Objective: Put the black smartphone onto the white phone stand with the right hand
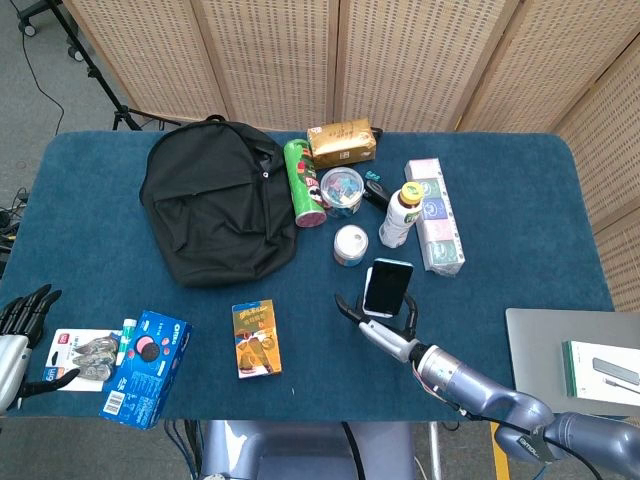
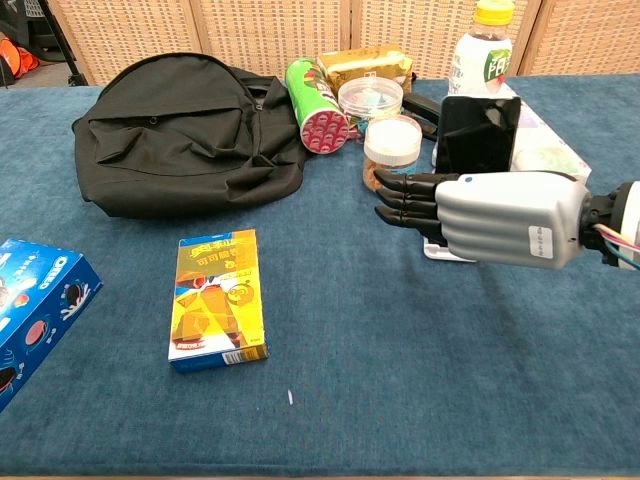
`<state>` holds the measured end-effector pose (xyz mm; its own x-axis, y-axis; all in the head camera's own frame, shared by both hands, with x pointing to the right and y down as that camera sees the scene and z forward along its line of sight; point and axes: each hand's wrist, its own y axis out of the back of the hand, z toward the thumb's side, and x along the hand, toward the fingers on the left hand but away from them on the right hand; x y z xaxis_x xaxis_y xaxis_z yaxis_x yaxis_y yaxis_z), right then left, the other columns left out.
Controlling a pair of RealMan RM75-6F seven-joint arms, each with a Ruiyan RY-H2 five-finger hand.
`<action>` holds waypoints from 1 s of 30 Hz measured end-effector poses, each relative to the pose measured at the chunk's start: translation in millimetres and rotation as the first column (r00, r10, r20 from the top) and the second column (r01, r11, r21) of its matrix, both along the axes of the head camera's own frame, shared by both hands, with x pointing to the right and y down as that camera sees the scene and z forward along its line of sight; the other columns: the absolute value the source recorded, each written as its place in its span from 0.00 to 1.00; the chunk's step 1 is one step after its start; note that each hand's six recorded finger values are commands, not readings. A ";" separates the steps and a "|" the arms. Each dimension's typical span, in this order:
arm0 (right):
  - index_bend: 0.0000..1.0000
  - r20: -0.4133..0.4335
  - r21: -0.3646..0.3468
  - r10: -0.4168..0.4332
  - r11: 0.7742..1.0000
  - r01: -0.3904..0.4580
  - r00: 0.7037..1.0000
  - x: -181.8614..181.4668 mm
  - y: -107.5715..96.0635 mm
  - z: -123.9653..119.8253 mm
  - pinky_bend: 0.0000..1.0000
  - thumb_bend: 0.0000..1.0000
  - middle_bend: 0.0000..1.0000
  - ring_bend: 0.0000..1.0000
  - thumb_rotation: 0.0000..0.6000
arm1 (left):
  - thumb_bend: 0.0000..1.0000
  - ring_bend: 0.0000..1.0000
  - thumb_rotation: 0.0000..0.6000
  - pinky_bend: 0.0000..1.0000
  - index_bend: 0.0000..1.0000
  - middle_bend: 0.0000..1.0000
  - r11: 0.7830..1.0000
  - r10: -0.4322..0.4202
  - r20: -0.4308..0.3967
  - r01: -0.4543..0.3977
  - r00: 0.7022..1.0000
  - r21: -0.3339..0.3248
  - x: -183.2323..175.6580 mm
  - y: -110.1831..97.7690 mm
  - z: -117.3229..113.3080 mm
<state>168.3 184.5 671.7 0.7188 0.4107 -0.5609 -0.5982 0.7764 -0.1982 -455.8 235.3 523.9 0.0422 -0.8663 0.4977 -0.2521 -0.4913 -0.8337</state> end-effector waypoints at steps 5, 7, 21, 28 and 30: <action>0.08 0.005 -0.005 0.016 1.000 -0.016 1.000 1.2 -1.3 -1.8 0.00 0.31 0.00 0.00 1.00 | 0.00 0.00 1.00 0.00 0.00 0.00 1.000 0.000 -0.001 0.000 1.000 0.001 0.0 -0.1 -0.3; 0.08 0.007 -0.005 0.020 1.000 -0.020 1.000 1.9 -1.5 -2.9 0.00 0.31 0.00 0.00 1.00 | 0.00 0.00 1.00 0.00 0.00 0.00 1.000 -0.001 -0.001 0.001 1.000 0.001 -0.3 0.0 -0.4; 0.08 0.061 -0.040 0.077 0.996 -0.075 0.995 20.8 4.9 -39.2 0.00 0.31 0.00 0.00 1.00 | 0.00 0.00 1.00 0.00 0.00 0.00 1.000 -0.003 -0.010 0.003 1.000 0.012 -1.8 0.0 -4.5; 0.08 0.181 -0.116 0.127 0.987 -0.107 0.975 36.5 -4.5 -64.5 0.00 0.31 0.00 0.00 1.00 | 0.00 0.00 1.00 0.00 0.00 0.00 1.000 0.002 -0.015 -0.002 1.000 0.019 -0.6 2.6 -7.2; 0.07 0.225 -0.147 0.154 0.981 -0.123 0.962 45.5 -10.6 -71.3 0.00 0.31 0.00 0.00 1.00 | 0.00 0.00 1.00 0.00 0.00 0.00 1.000 0.003 -0.015 -0.003 1.000 0.020 -0.4 3.2 -7.3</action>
